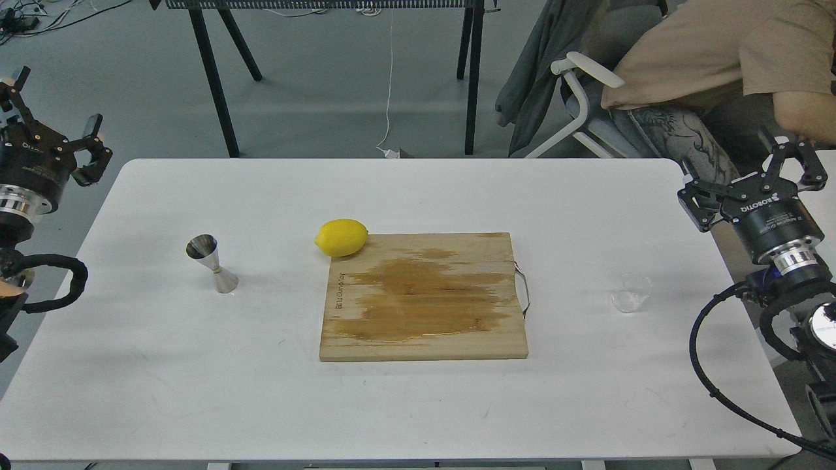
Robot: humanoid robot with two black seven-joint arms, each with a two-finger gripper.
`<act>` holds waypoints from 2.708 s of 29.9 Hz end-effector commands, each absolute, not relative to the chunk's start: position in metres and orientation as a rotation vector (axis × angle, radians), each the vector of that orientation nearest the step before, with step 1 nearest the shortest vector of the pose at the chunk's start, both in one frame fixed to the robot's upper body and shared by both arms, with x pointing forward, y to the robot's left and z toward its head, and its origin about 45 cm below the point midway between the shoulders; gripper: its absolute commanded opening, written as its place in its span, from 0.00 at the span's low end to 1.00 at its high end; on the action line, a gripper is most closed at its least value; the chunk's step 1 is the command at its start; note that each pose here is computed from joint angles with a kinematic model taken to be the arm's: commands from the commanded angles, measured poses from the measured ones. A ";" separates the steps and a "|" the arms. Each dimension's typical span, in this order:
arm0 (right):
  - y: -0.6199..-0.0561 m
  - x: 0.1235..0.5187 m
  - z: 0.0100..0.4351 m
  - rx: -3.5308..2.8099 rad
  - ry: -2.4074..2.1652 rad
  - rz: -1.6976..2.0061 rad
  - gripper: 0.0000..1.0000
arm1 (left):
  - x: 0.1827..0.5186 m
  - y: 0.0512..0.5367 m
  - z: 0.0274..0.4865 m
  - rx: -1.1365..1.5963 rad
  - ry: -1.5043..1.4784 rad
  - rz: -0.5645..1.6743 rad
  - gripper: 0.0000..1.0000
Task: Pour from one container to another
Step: 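Move the left gripper down toward the steel jigger, then close the left gripper around the steel jigger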
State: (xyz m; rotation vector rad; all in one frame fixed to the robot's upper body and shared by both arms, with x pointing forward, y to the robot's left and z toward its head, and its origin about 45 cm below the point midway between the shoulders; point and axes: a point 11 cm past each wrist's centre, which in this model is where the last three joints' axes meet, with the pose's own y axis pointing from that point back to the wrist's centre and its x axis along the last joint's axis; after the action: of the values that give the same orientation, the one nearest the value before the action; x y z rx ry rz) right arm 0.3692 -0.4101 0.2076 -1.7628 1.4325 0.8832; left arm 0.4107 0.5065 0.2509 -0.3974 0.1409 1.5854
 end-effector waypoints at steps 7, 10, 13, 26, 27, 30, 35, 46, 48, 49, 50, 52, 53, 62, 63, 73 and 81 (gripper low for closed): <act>-0.412 0.369 0.210 -1.767 1.435 0.876 0.99 | 0.422 0.525 0.318 0.031 -0.188 1.475 1.00; -0.412 0.369 0.211 -1.768 1.432 0.872 0.99 | 0.430 0.504 0.318 0.243 -0.287 1.345 1.00; -0.411 0.369 0.211 -1.770 1.432 0.875 0.99 | 0.434 0.466 0.315 0.400 -0.388 1.155 1.00; -0.414 0.365 0.204 -1.766 1.453 0.889 0.99 | 0.414 0.405 0.305 0.662 -0.972 1.015 1.00; -0.415 0.365 0.203 -1.765 1.455 0.890 0.99 | 0.411 0.406 0.304 0.656 -1.007 1.046 1.00; -0.416 0.363 0.201 -1.761 1.462 0.896 0.99 | 0.399 0.412 0.293 0.654 -1.084 1.128 1.00; -0.415 0.363 0.200 -1.762 1.461 0.896 0.99 | 0.363 0.400 0.251 0.655 -1.082 1.114 1.00; -0.417 0.359 0.193 -1.749 1.478 0.912 0.99 | 0.325 0.408 0.189 0.832 -1.205 1.004 0.99; -0.417 0.359 0.193 -1.749 1.478 0.912 0.99 | 0.320 0.415 0.180 0.866 -1.193 0.990 0.99; -0.417 0.359 0.193 -1.749 1.478 0.912 0.99 | 0.317 0.417 0.177 0.877 -1.183 0.988 0.99; -0.417 0.359 0.192 -1.748 1.479 0.913 0.99 | 0.313 0.418 0.172 0.884 -1.170 0.984 0.99; -0.418 0.359 0.193 -1.746 1.479 0.912 0.99 | 0.306 0.422 0.163 0.907 -1.149 0.978 0.99; -0.418 0.359 0.193 -1.747 1.479 0.912 0.99 | 0.304 0.425 0.159 0.922 -1.140 0.975 0.99; -0.417 0.358 0.192 -1.745 1.479 0.916 0.99 | 0.273 0.423 0.116 0.970 -1.035 0.943 0.99; -0.418 0.358 0.192 -1.744 1.479 0.915 0.99 | 0.272 0.420 0.112 0.966 -1.026 0.943 0.99; -0.420 0.357 0.191 -1.742 1.485 0.914 0.99 | 0.263 0.410 0.075 1.005 -0.950 0.938 0.99; -0.422 0.357 0.193 -1.742 1.488 0.908 0.99 | 0.280 0.397 0.062 1.014 -0.941 0.916 0.98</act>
State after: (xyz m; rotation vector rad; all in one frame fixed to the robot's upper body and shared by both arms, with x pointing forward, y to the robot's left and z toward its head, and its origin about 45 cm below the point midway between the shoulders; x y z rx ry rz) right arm 0.3566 -0.4215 0.1927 -1.7421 1.4875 0.9089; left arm 0.2723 0.4005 0.0632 1.0136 -0.9379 0.9184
